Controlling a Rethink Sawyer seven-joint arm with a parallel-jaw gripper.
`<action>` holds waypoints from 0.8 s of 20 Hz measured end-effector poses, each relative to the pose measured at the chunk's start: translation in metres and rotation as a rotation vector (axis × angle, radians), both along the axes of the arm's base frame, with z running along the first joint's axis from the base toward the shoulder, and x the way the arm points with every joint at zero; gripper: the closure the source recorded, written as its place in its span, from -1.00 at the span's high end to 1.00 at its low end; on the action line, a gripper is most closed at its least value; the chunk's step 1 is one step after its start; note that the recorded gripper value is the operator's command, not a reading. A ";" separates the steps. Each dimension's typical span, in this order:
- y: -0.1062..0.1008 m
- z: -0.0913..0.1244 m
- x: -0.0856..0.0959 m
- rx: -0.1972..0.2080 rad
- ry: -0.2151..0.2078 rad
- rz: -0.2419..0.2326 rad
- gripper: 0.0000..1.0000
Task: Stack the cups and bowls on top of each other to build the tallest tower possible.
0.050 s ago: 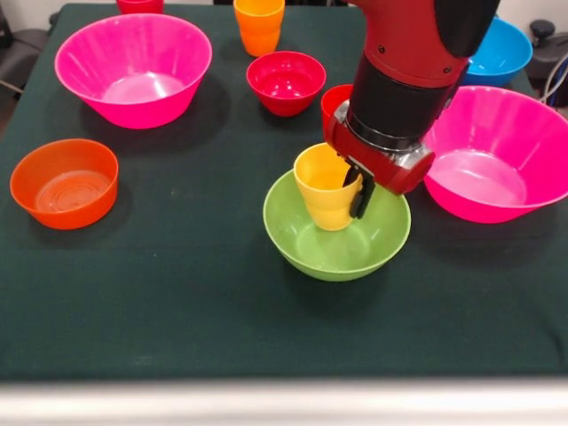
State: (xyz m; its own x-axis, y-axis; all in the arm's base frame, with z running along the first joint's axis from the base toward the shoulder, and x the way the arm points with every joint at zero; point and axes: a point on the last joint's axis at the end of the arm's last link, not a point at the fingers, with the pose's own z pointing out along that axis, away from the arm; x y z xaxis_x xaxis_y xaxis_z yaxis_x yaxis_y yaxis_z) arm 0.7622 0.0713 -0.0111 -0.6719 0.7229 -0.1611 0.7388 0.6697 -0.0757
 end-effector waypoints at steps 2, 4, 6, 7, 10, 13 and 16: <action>0.000 -0.002 0.001 -0.004 0.000 0.003 -1.00; 0.001 -0.003 0.001 -0.007 -0.001 0.005 -1.00; 0.004 -0.004 0.001 -0.012 -0.001 0.013 -1.00; 0.005 -0.005 0.001 -0.014 -0.001 0.015 -1.00; 0.010 -0.005 0.000 -0.019 0.000 0.023 -1.00; 0.011 -0.004 0.000 -0.023 -0.001 0.026 -1.00; 0.011 -0.004 0.000 -0.024 -0.001 0.025 -1.00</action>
